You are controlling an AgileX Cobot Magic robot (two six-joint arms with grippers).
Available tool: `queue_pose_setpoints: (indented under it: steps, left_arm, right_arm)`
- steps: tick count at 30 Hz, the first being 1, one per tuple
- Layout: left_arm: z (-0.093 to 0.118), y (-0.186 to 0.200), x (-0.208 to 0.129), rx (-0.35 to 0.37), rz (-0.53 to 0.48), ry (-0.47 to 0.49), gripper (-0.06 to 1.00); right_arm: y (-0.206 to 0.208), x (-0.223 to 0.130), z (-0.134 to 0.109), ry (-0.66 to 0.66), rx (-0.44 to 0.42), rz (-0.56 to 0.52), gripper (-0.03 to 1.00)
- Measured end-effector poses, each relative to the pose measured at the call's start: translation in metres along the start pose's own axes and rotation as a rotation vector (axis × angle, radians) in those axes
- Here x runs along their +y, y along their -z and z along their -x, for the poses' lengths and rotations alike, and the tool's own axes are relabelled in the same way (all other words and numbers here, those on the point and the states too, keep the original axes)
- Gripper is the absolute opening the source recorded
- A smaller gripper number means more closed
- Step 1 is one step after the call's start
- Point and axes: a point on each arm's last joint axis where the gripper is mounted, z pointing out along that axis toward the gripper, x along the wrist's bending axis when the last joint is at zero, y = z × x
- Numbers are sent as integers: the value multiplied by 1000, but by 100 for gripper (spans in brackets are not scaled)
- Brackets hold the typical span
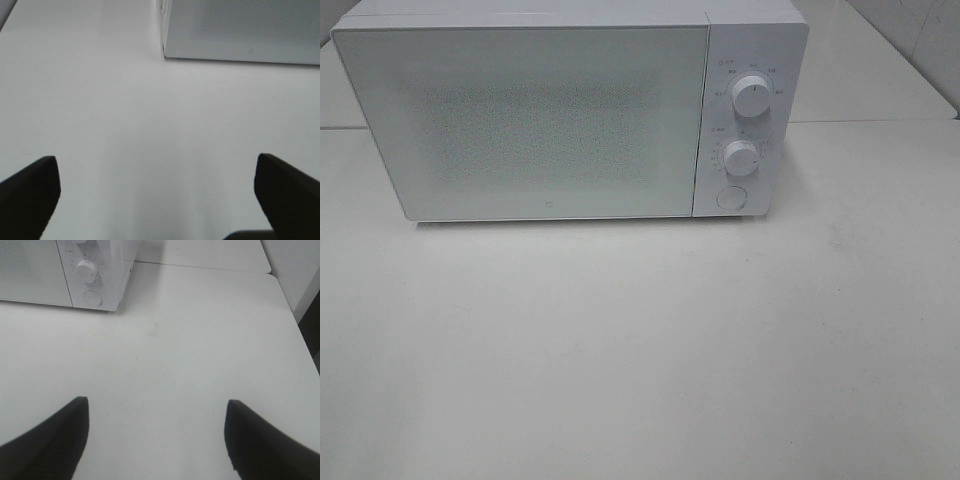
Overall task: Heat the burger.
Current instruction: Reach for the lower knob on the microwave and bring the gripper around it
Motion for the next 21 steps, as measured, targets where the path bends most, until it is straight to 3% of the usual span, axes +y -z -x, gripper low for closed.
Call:
queue_pose_setpoints:
  steps: [7,21]
  left_arm:
    - [0,11,-7,2,82,-9,97]
    - [-1,12,-7,13,86,-15,97]
  right_arm:
    - [0,0,0,0,0,0,75]
    - [0,0,0,0,0,0,75]
